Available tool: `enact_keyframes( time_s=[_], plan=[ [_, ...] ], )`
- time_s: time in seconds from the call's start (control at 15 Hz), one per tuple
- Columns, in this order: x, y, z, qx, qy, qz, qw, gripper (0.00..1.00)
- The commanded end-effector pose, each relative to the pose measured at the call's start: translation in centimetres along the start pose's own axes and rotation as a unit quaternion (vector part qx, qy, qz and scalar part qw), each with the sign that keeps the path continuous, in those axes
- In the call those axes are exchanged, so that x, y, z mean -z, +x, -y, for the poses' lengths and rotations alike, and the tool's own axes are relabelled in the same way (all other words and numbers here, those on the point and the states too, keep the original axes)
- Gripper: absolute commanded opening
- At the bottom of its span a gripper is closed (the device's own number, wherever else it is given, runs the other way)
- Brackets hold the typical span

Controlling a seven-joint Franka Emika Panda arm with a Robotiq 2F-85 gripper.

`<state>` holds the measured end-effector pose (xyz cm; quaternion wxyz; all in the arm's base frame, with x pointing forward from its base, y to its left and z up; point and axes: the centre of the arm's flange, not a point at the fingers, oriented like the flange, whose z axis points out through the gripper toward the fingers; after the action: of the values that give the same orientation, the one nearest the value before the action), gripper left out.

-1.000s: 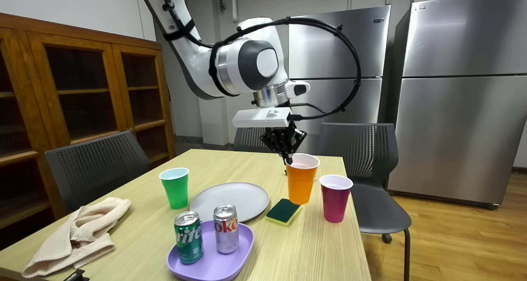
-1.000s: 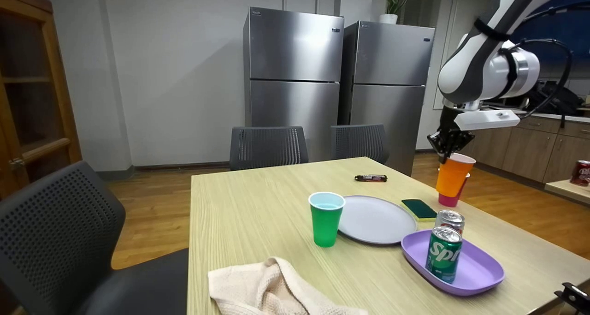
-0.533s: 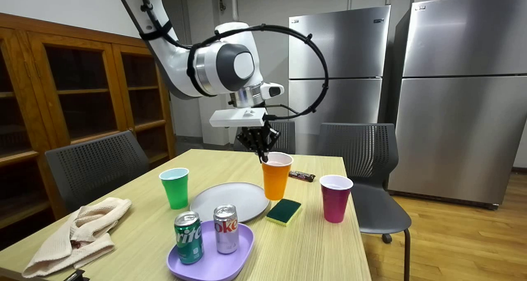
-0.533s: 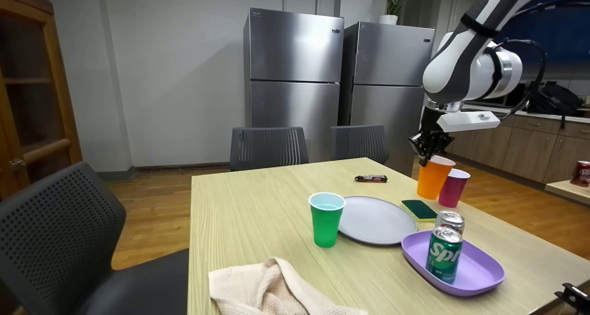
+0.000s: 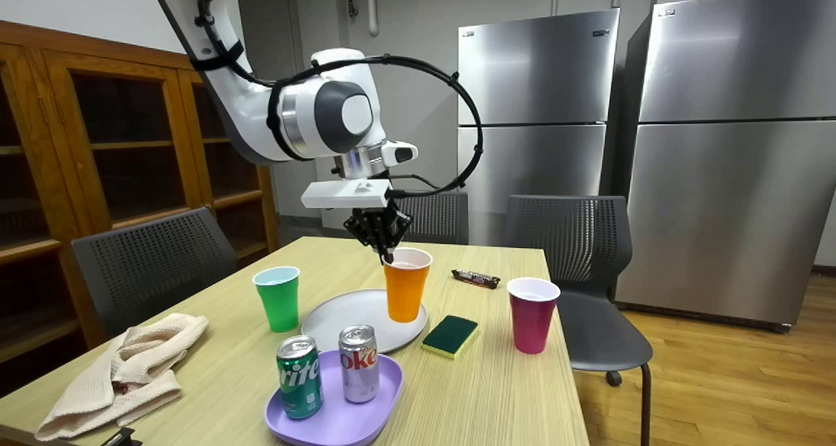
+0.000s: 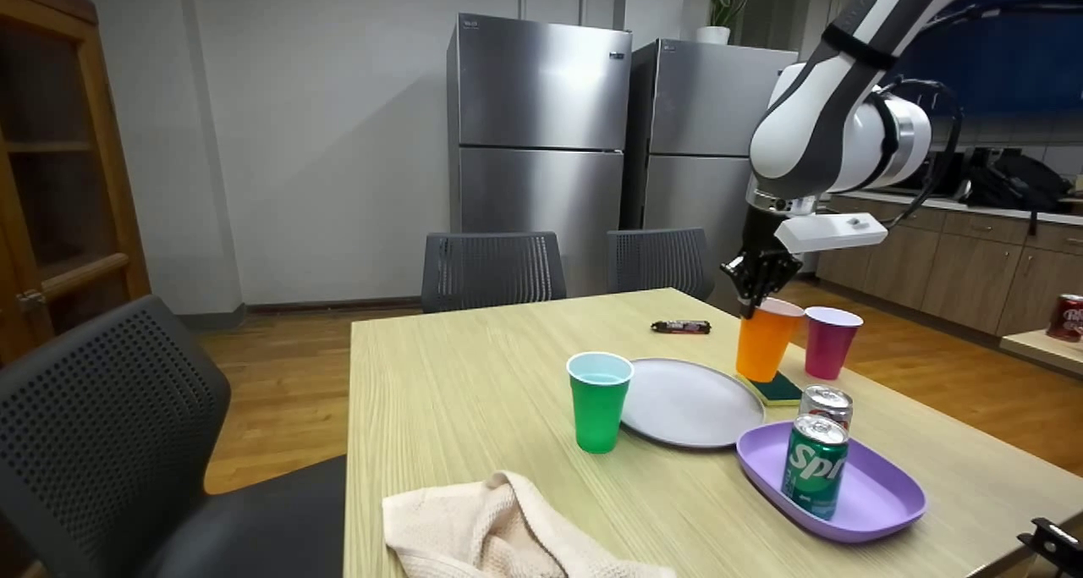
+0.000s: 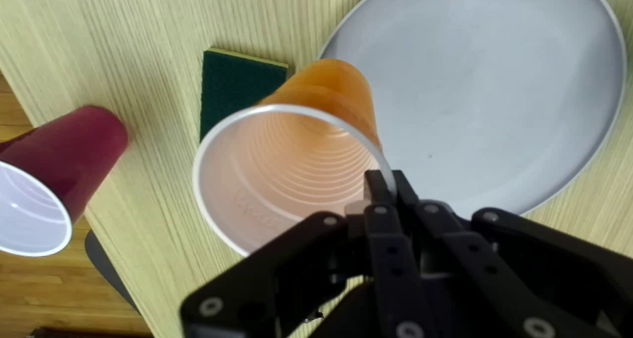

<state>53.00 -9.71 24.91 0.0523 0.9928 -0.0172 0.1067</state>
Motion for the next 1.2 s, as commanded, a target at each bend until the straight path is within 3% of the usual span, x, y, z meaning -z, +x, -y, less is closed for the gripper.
enact_keyframes(
  time_s=[0.0, 1.13],
  plan=[
    [0.3, -0.9, 1.7, 0.005, -0.003, -0.009, 0.9999, 0.01],
    [-3.2, -2.4, 4.9, 0.038, -0.012, -0.027, 0.9989, 0.01]
  ],
)
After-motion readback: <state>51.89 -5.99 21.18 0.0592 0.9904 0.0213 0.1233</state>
